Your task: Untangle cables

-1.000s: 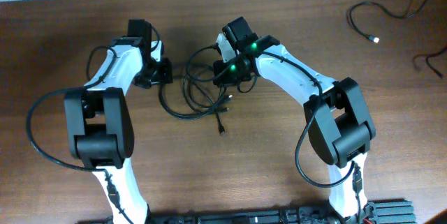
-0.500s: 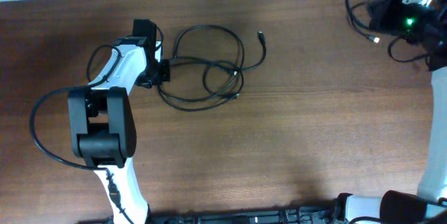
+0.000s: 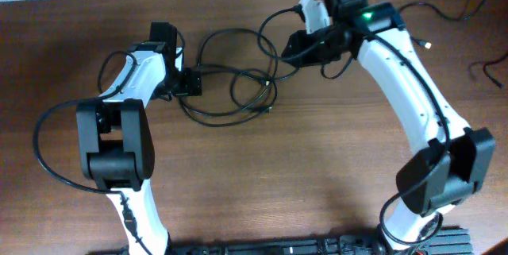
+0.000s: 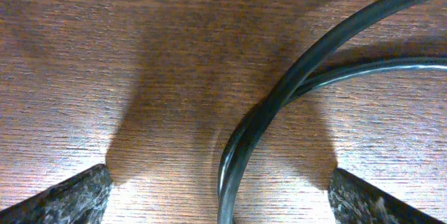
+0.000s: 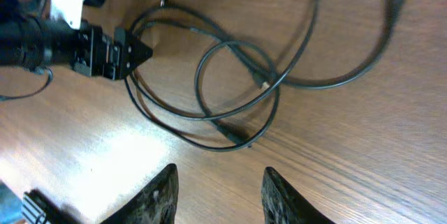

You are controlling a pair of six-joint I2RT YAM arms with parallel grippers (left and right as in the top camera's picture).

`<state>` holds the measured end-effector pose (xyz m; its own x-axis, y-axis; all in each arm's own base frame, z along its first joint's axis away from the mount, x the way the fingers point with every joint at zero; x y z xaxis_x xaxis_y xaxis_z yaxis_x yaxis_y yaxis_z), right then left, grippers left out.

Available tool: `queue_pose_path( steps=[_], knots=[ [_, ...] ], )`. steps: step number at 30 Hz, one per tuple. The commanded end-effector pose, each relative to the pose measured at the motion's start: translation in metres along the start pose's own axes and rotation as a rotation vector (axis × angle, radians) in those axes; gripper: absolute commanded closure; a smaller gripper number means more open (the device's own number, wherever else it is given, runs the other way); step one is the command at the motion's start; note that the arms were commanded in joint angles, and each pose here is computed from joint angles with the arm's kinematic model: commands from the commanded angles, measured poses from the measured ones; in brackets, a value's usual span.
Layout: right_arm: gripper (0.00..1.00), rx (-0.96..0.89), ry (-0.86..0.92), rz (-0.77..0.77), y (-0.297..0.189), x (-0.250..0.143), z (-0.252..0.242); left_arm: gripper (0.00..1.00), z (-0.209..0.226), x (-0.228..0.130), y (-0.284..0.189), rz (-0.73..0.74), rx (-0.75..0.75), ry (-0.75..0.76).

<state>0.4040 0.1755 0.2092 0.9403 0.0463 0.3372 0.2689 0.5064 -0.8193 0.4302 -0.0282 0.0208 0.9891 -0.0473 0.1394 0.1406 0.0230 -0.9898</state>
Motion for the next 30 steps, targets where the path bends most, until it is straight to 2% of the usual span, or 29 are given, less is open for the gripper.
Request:
queue_pose_path(
  steps=[1, 5, 8, 11, 14, 20, 21, 23, 26, 27, 28, 30],
  knots=[
    [0.62, 0.009, -0.016, 0.078, 0.033, -0.011, 0.013, 0.01, 0.002, -0.008, 0.013, 0.041, 0.009, 0.002],
    [0.6, 0.013, -0.039, 0.167, 0.083, -0.03, 0.031, 0.01, 0.002, -0.008, 0.013, 0.041, 0.009, 0.002],
    [0.56, -0.233, 0.255, 0.143, 0.117, -0.037, 0.003, 0.01, 0.002, -0.008, 0.013, 0.041, 0.009, 0.002],
    [0.56, -0.275, 0.382, 0.124, 0.154, -0.04, -0.005, 0.01, 0.002, -0.008, 0.013, 0.041, 0.009, 0.002],
    [0.57, -0.287, 0.419, 0.149, 0.178, -0.051, -0.004, 0.01, 0.002, -0.008, 0.013, 0.041, 0.009, 0.002],
    [0.58, -0.357, 0.445, 0.179, 0.192, -0.065, -0.018, 0.01, 0.002, -0.01, 0.011, 0.055, 0.01, 0.002],
    [0.75, -0.365, 0.446, 0.183, 0.196, -0.066, -0.021, 0.01, 0.002, -0.01, 0.006, 0.065, 0.01, 0.002],
    [0.96, -0.354, 0.443, 0.169, 0.204, -0.064, -0.023, 0.01, 0.003, -0.004, -0.01, 0.072, 0.01, 0.001],
    [0.96, -0.343, 0.437, 0.154, 0.206, -0.06, -0.022, 0.01, -0.008, 0.026, -0.058, 0.016, -0.067, -0.002],
    [0.96, -0.328, 0.387, 0.145, 0.203, -0.054, -0.022, 0.01, -0.009, 0.033, -0.069, -0.002, -0.075, -0.008],
    [0.96, -0.305, 0.343, 0.13, 0.192, -0.041, -0.021, 0.01, -0.007, 0.034, -0.072, -0.004, -0.074, -0.012],
    [0.96, -0.143, 0.211, 0.081, 0.151, -0.003, -0.001, 0.01, 0.0, 0.032, -0.072, 0.005, -0.072, -0.027]
  ],
)
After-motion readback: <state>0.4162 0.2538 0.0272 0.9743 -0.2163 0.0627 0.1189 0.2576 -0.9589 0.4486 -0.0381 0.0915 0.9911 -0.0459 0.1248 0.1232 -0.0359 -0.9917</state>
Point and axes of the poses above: each gripper's point midway between its finger pads, its own y axis out along the fingers, its own z axis along the line the jaws close on, x = y × z, the point moved 2 cm from there along -y, back along the fingers, and after that the axes turned 4 degrees about y, right-handed, at the moved point
